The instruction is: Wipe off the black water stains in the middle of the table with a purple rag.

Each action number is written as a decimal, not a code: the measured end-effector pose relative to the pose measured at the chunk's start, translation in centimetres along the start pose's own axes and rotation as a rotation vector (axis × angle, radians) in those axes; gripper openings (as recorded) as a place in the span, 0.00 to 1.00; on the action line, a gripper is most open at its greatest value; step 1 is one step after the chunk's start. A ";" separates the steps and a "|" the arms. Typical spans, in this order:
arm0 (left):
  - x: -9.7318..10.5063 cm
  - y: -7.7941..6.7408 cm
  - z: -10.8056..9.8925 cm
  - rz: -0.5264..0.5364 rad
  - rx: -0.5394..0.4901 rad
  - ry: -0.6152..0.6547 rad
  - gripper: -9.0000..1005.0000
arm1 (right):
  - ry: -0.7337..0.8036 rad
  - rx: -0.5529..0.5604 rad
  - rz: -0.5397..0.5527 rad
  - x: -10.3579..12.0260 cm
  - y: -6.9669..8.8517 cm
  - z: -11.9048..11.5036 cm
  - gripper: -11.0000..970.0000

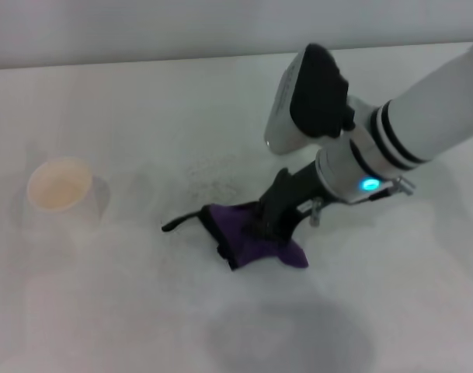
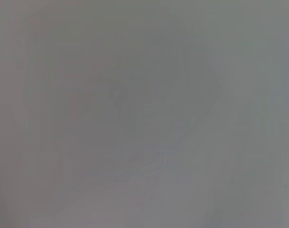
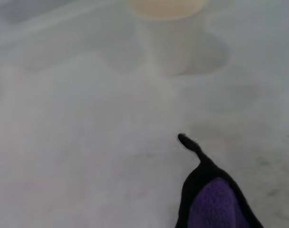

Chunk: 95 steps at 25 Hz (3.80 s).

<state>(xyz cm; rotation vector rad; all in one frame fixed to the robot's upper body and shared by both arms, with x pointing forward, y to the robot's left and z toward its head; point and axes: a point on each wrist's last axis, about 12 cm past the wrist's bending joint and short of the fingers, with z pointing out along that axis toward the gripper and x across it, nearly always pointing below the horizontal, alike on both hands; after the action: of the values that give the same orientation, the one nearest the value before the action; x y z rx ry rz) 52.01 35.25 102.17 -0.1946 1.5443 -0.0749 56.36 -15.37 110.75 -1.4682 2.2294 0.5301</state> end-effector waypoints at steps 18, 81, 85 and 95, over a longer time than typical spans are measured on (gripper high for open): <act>-0.1 -0.5 0.5 0.000 0.016 -0.002 0.88 | -0.167 0.103 -0.017 1.4 -0.9 3.8 0.11; -1.1 -0.6 1.6 -0.010 0.006 -0.044 0.88 | -0.268 0.318 0.181 5.0 -6.9 -0.3 0.17; -1.1 -0.6 1.6 -0.010 0.006 -0.045 0.88 | -0.316 0.330 0.198 5.1 -7.0 -1.5 0.35; -1.3 -0.8 1.9 -0.010 0.012 -0.049 0.88 | -0.795 0.388 0.437 9.2 -8.5 -6.3 0.76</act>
<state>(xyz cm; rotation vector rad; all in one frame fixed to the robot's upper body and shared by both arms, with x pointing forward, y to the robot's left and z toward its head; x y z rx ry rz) 53.92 34.85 103.56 -0.1937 1.4935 -0.0867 60.05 -28.89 110.36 -0.4385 1.8301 0.6252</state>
